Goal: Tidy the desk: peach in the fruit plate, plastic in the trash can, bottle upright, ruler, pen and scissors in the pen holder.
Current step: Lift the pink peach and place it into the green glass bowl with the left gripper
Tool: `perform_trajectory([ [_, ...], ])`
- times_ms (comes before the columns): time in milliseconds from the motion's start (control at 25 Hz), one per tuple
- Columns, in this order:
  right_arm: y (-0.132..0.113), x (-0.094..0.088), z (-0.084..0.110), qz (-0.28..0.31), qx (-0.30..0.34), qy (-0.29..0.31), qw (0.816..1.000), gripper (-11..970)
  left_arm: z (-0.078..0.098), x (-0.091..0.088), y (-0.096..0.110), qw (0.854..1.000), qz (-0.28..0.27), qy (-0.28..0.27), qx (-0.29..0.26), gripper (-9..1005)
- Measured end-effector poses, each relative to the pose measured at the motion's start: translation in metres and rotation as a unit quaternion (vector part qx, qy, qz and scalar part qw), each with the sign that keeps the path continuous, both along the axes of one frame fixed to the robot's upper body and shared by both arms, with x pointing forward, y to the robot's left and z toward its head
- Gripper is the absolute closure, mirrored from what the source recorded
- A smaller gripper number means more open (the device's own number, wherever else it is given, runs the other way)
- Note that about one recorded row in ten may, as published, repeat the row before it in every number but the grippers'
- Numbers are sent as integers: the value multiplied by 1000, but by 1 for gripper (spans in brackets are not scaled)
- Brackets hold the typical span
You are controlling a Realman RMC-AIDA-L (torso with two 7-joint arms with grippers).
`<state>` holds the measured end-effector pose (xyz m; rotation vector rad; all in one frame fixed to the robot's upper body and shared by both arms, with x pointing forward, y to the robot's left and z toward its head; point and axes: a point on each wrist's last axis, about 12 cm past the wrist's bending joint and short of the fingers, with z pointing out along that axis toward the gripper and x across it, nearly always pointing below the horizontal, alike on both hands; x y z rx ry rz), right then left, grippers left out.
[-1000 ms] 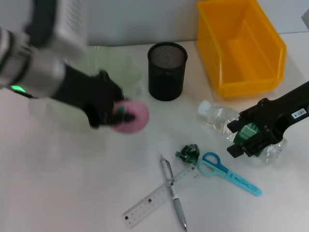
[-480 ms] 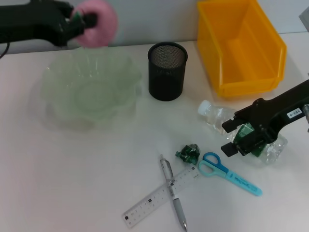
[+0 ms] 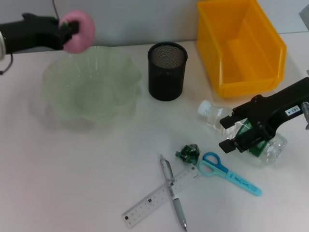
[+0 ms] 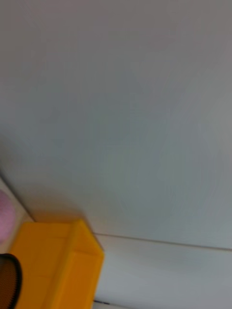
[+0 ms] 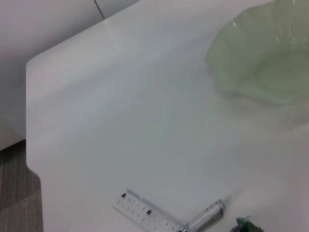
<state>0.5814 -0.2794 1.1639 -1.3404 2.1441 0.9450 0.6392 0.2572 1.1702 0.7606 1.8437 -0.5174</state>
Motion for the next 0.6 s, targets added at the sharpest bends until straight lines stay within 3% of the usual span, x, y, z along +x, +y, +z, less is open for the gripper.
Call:
perform_trajectory([
  [600, 0, -1, -3, -5, 7, -5, 1000, 191, -52, 4, -23, 997, 27, 43, 64, 863],
])
